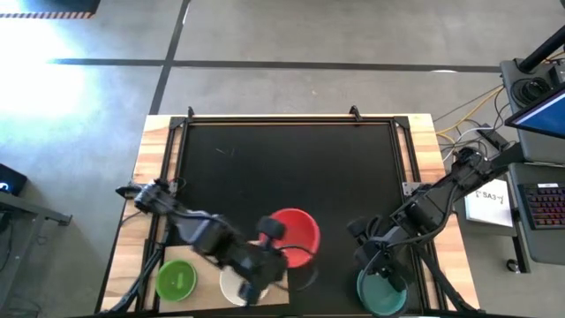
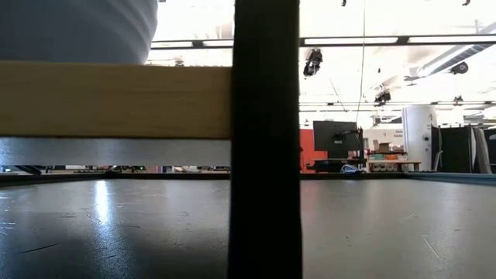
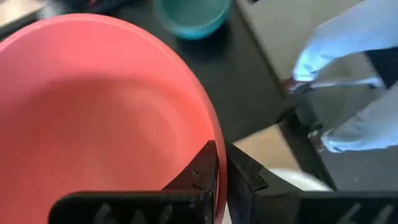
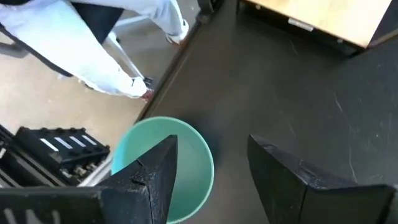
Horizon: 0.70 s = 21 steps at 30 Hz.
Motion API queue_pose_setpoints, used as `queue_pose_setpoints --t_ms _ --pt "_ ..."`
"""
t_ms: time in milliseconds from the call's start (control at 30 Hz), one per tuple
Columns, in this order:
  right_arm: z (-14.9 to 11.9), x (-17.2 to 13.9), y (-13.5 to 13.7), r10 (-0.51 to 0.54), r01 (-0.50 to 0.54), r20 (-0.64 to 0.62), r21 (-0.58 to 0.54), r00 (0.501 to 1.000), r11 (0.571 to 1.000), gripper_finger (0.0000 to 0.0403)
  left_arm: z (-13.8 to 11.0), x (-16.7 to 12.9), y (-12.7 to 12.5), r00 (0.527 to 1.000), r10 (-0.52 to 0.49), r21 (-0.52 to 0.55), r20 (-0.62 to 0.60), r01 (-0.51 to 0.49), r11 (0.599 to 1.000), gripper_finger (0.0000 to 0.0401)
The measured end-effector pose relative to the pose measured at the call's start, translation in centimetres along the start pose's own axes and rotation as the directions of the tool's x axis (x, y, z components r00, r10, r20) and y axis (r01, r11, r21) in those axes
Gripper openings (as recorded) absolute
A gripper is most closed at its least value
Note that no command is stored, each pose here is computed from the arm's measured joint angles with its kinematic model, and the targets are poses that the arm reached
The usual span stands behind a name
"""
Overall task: Place and stack bowls onto a shelf
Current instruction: Stack the orange bowl on top of the white bowl on the shelf
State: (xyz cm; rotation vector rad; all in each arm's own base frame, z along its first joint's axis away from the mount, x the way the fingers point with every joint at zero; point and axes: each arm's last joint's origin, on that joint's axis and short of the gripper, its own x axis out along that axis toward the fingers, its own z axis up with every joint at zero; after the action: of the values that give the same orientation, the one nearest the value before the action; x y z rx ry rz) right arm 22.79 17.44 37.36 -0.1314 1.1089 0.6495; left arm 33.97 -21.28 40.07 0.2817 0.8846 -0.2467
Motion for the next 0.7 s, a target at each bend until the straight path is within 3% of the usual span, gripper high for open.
queue_pose_setpoints --t_ms 100,200,300,433,700 --pt "-0.3 0.6 -0.2 -0.024 0.024 -0.024 0.003 0.999 1.000 0.0182 -1.2 -2.2 -0.5 0.993 0.111 -0.126 -0.041 -0.115 0.985 0.0000" --pt "-0.7 1.1 -0.5 -0.035 0.035 -0.049 0.015 0.998 0.999 0.0182 -2.2 -3.2 -1.3 0.984 0.150 -0.288 -0.095 -0.172 0.942 0.0000" --pt "-0.8 1.5 -0.7 -0.061 0.065 -0.059 0.057 0.996 0.996 0.0182 -2.4 -2.8 -2.7 0.985 0.137 -0.419 -0.101 -0.167 0.892 0.0000" --pt "-1.2 2.1 -0.9 -0.075 0.089 -0.082 0.185 0.994 0.979 0.0179 -2.7 -1.9 -4.8 0.988 0.049 -0.557 -0.145 -0.122 0.821 0.0000" --pt "-2.3 3.8 -1.1 -0.077 0.125 -0.152 0.339 0.985 0.932 0.0164 -3.4 0.5 -7.3 0.972 0.035 -0.743 -0.232 -0.201 0.638 0.0000"
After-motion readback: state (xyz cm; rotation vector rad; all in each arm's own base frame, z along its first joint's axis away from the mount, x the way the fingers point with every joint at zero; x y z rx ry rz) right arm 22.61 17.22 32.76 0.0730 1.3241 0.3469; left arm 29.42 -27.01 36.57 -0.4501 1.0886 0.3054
